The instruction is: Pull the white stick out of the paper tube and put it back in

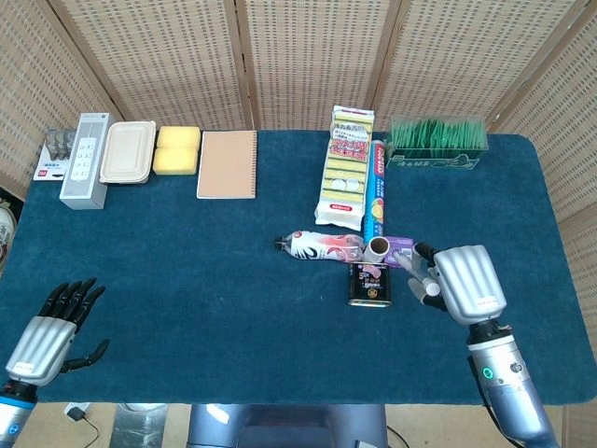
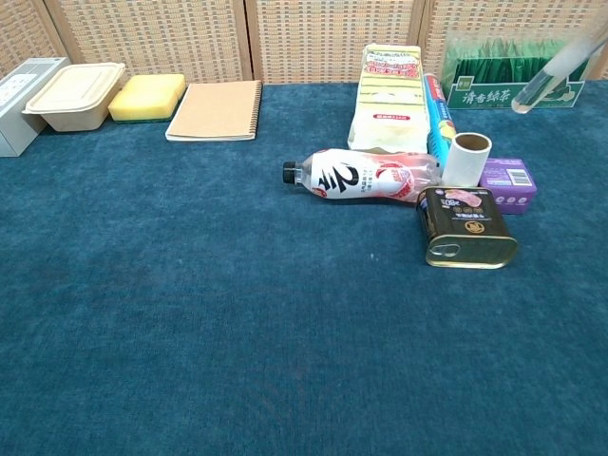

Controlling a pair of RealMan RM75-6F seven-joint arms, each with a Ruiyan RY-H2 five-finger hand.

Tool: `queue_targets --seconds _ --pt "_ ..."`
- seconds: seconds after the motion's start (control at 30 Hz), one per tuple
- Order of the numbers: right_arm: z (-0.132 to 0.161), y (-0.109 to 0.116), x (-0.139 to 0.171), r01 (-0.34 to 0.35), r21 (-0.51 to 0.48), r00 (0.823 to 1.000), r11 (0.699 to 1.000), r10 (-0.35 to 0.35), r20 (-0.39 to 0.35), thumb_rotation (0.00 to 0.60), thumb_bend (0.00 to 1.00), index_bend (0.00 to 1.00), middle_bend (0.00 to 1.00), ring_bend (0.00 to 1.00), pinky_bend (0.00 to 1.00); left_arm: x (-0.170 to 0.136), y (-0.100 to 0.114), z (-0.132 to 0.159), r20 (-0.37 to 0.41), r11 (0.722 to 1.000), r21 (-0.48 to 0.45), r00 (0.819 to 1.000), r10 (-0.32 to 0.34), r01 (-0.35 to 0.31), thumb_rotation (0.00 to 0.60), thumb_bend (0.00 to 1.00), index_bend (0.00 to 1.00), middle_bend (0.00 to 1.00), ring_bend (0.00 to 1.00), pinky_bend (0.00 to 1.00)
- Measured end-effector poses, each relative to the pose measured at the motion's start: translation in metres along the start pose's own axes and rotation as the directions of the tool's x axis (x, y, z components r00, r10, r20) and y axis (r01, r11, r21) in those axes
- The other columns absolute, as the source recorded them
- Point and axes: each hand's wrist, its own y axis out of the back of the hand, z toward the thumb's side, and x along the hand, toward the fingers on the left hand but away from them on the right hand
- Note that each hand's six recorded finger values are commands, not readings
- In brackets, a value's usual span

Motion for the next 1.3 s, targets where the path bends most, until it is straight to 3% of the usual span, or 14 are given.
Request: queue_targets --seconds 0.37,0.67,1.3 --pt "0.0 -0.004 -0.023 -0.023 0.007 1.0 1.0 0.023 0.021 0.6 0.38 0.82 0.95 1.0 0.96 0.003 -0.002 -0.003 -0.013 1.0 0.001 1.0 -0.011 0.011 0.344 0.31 0.01 0.0 0.0 0.04" --pt "0.003 -0.011 -0.04 -0.103 0.011 0.994 0.995 0.102 0.039 0.6 0.38 0.82 0.95 1.0 0.96 0.005 -0.004 -0.002 -0.017 1.0 0.006 1.0 -0.019 0.019 0.344 0.31 0.01 0.0 0.0 0.04" --pt "0.01 -0.008 -0.056 -0.138 0.056 0.99 0.989 0.135 0.049 0.6 0.38 0.82 0.95 1.0 0.96 0.004 -0.005 -0.002 -0.018 1.0 0.009 1.0 -0.019 0.019 0.345 0.31 0.01 0.0 0.0 0.04"
